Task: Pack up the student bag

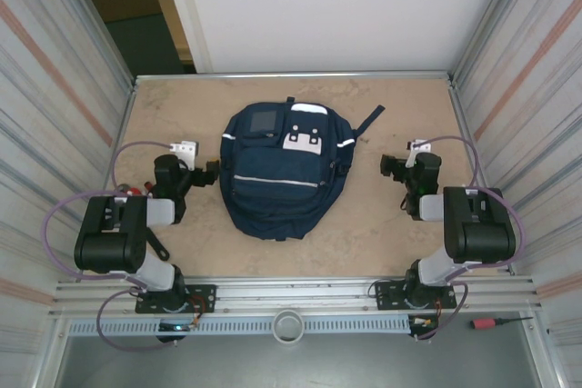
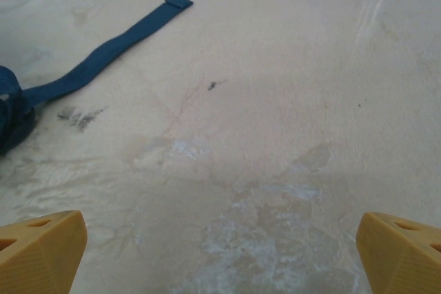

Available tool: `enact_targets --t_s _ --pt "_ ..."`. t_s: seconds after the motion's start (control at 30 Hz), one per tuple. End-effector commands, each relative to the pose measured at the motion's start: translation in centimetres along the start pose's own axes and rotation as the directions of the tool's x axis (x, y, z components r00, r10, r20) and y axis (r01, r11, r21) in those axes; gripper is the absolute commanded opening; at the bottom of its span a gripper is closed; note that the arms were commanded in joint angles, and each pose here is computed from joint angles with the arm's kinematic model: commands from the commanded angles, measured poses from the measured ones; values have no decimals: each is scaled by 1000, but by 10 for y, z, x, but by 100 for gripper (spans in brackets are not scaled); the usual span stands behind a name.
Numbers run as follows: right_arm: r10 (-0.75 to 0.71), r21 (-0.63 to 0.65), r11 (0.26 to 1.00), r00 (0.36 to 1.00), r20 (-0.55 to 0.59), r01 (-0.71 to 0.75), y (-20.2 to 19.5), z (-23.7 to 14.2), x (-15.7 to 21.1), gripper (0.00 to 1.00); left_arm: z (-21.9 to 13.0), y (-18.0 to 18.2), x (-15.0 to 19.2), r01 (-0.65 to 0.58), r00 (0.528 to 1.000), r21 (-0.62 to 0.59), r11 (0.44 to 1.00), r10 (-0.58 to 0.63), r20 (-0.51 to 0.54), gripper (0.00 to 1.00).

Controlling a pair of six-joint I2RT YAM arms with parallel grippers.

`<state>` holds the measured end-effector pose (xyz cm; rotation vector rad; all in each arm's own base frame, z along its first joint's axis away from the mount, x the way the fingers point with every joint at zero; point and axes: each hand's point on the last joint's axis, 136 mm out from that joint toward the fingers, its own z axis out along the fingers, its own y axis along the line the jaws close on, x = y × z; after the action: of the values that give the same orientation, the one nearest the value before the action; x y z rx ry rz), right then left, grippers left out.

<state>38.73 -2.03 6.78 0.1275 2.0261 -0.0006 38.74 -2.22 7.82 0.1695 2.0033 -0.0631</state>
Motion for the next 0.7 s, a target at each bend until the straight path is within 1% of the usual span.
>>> enact_targets --t_s 0.0,0.67 --pt "16 -25 1000 999 37 -15 5 1 -16 99 1 3 -15 5 999 -2 1000 -5 45 99" --pt "8 -23 1000 999 40 -7 7 1 -16 99 1 3 -16 7 999 -1 1000 -7 45 99"
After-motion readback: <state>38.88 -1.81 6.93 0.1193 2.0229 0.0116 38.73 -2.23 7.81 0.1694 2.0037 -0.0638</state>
